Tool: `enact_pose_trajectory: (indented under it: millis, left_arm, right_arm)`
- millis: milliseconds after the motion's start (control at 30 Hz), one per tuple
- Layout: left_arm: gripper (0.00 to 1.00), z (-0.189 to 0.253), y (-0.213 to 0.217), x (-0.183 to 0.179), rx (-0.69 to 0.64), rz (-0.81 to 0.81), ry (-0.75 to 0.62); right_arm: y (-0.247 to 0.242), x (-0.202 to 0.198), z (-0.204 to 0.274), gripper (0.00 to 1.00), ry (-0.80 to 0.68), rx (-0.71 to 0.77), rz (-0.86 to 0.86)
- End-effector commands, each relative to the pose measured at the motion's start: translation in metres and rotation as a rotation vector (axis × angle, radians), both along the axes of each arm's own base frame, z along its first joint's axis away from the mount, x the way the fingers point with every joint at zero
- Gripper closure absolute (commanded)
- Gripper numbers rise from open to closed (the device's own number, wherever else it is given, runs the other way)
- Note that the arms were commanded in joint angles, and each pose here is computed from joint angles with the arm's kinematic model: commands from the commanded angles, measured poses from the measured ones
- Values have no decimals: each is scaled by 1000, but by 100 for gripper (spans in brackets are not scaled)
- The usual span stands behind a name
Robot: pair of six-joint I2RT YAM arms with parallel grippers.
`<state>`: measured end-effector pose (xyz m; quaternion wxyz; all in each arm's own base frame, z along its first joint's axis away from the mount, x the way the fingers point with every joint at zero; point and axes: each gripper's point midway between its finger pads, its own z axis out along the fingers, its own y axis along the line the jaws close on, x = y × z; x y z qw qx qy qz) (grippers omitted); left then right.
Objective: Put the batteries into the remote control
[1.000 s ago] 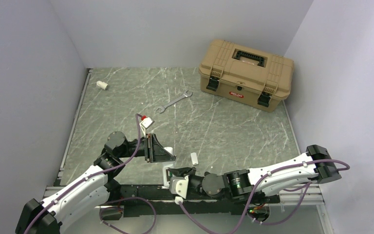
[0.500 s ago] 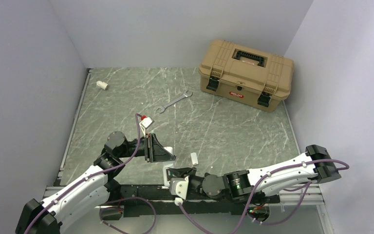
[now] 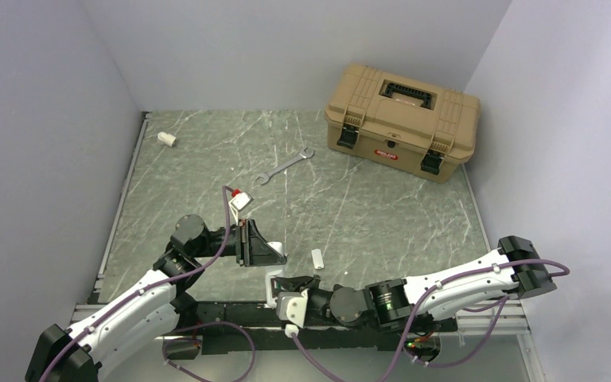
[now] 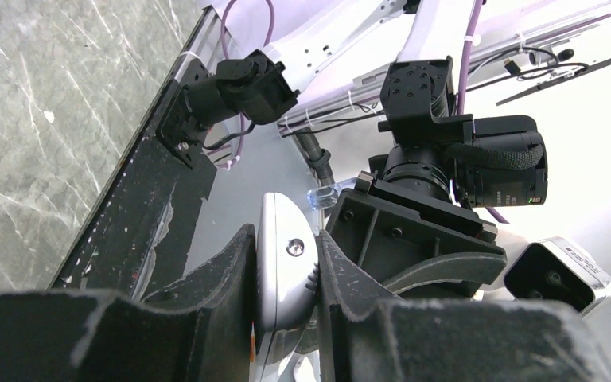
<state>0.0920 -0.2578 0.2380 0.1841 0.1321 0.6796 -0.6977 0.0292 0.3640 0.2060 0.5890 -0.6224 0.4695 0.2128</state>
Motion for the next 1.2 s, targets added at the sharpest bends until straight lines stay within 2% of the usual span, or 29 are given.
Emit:
enact_pose_trajectory:
  millis: [0, 67, 333, 600, 900, 1167]
  left_arm:
    - [100, 113, 12, 11, -284, 111, -229]
    - [100, 113, 12, 11, -288, 108, -227]
    - [100, 114, 13, 11, -290, 109, -229]
    - [100, 115, 15, 9, -290, 109, -227]
    - [100, 114, 15, 9, -292, 111, -224]
    - [100, 113, 15, 9, -298, 110, -221]
  right_arm:
    - [-69, -33, -138, 96, 45, -540, 128]
    - [-70, -34, -139, 100, 50, -544, 126]
    - [-76, -35, -146, 100, 60, -568, 115]
    - [-77, -22, -145, 100, -21, -580, 58]
    - [-76, -12, -134, 78, -83, -541, 17]
    - [-75, -8, -130, 67, -130, -522, 3]
